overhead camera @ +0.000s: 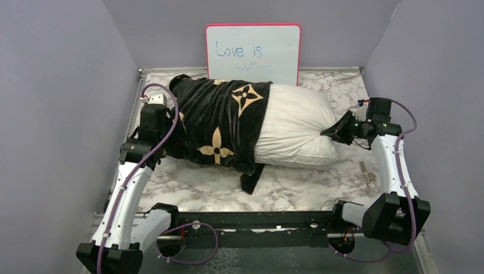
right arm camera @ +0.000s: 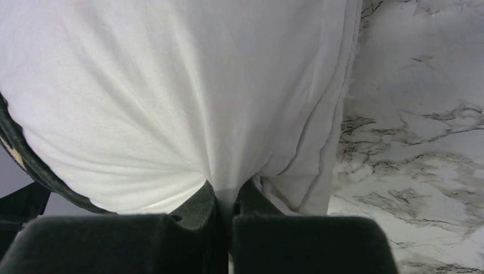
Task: Remove the pillowcase from the pillow
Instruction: Remove the pillow from the pillowcase.
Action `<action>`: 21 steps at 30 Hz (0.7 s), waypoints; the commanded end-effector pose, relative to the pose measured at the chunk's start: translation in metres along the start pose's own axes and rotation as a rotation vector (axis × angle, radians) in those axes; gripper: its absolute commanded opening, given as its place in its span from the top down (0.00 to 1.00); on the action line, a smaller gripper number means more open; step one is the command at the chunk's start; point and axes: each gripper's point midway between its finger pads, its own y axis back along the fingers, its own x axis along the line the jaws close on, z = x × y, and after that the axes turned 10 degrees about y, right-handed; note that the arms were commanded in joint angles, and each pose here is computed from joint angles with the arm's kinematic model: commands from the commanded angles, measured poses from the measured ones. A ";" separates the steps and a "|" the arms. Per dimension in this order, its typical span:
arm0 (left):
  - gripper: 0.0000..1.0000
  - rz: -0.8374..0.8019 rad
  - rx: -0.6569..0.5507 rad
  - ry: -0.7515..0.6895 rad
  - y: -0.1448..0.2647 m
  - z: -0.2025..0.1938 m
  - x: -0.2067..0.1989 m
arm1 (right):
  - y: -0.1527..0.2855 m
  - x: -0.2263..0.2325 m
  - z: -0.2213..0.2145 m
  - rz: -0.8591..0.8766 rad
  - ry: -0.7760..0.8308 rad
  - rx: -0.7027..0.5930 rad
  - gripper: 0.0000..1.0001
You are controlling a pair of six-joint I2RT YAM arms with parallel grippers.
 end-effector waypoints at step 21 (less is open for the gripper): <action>0.17 -0.470 0.278 -0.054 0.041 -0.090 -0.121 | 0.000 -0.005 0.020 0.003 0.037 -0.095 0.99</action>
